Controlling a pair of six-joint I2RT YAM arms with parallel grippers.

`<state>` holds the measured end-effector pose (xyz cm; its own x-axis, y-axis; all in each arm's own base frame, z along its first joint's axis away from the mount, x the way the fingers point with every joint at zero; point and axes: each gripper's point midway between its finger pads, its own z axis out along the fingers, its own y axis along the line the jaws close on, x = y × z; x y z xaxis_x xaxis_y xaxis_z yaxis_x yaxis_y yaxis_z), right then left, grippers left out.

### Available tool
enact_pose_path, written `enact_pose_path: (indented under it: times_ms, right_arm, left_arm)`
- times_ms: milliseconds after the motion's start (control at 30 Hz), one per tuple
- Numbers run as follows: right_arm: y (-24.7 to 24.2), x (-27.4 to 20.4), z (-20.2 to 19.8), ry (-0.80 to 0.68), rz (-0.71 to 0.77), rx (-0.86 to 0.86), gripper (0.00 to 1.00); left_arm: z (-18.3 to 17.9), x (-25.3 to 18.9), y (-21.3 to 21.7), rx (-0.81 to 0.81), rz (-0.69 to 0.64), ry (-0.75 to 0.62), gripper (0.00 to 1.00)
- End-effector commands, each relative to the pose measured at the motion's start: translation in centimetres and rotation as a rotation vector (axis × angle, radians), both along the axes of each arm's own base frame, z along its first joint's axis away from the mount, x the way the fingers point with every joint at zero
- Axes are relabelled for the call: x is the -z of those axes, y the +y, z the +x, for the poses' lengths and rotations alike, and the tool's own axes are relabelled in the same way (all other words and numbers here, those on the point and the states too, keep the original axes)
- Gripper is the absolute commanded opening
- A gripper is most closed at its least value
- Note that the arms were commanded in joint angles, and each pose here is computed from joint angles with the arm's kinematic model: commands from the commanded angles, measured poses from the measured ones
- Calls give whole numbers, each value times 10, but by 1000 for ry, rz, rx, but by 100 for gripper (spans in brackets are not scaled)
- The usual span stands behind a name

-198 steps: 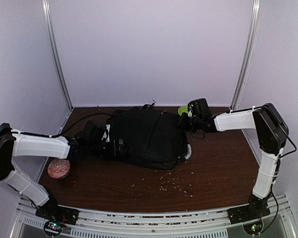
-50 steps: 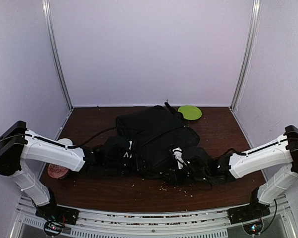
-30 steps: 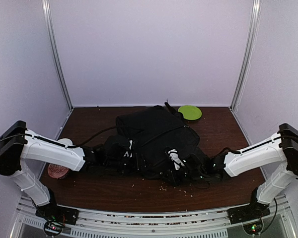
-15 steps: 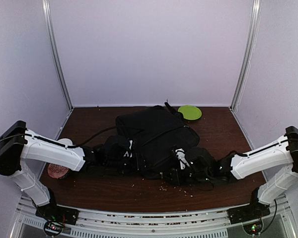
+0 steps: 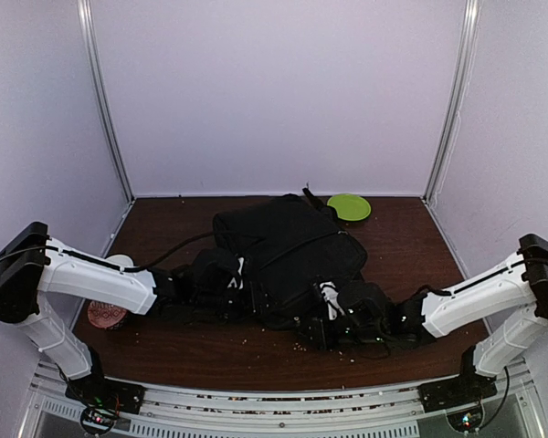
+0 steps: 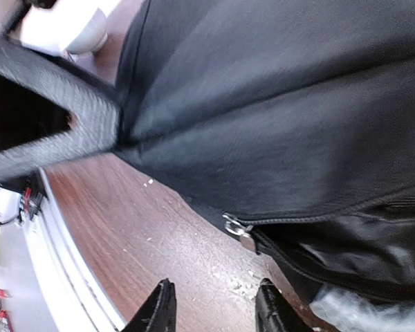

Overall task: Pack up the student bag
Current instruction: Zip the student bag at the center of the board.

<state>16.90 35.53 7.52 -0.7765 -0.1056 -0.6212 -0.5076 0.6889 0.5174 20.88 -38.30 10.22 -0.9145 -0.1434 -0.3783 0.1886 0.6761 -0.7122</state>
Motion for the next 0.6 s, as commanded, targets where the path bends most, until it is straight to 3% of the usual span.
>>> enact_pose_path:
  times_ms: [0, 333, 567]
  right_arm:
    - [8, 2, 13, -11, -4, 84, 37]
    - [0, 18, 31, -52, -73, 182, 44]
    - [2, 17, 36, -63, -62, 192, 41]
  left_arm:
    - [6, -14, -8, 10, -34, -27, 54]
    - [5, -15, -9, 17, -42, -27, 53]
    - [5, -15, -10, 20, -44, -26, 53]
